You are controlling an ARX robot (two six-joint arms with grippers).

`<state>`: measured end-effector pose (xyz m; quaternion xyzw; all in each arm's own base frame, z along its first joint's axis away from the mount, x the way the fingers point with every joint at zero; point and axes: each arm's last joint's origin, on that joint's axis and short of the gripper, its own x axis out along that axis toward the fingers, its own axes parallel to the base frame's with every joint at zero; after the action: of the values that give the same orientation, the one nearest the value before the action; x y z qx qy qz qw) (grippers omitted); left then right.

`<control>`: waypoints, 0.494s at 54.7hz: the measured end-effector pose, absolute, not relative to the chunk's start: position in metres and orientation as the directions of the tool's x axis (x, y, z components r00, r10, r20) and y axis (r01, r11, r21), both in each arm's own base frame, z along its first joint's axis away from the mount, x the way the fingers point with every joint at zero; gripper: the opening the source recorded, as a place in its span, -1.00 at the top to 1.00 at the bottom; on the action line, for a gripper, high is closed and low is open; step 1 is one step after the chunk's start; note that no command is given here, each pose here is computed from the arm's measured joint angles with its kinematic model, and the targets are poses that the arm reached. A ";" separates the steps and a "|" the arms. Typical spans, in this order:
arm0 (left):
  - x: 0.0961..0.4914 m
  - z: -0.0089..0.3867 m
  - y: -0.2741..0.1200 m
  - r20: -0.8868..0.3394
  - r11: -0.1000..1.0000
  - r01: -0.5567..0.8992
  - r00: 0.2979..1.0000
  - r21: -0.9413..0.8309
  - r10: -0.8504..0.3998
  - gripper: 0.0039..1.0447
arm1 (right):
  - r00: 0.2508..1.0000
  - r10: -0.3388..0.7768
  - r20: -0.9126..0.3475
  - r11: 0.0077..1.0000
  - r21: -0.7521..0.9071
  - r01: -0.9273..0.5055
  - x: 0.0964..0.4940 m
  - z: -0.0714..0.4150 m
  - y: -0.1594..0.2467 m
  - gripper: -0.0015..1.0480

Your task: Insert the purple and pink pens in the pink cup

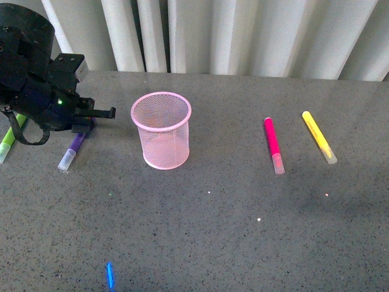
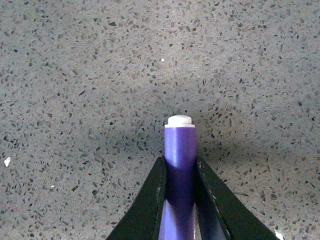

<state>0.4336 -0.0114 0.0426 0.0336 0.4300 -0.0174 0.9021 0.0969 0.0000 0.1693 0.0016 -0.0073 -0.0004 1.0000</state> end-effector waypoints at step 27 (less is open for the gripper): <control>0.374 0.170 -0.054 -0.125 0.962 0.177 0.970 -0.210 -0.206 0.76 | 1.000 -0.001 0.015 1.000 0.003 0.001 0.097 0.169 0.000 -0.87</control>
<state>0.3745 -0.0535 0.1702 -0.0990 0.0732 -0.0972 0.9876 0.0969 0.0000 0.1694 0.0016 -0.0075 -0.0004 1.0000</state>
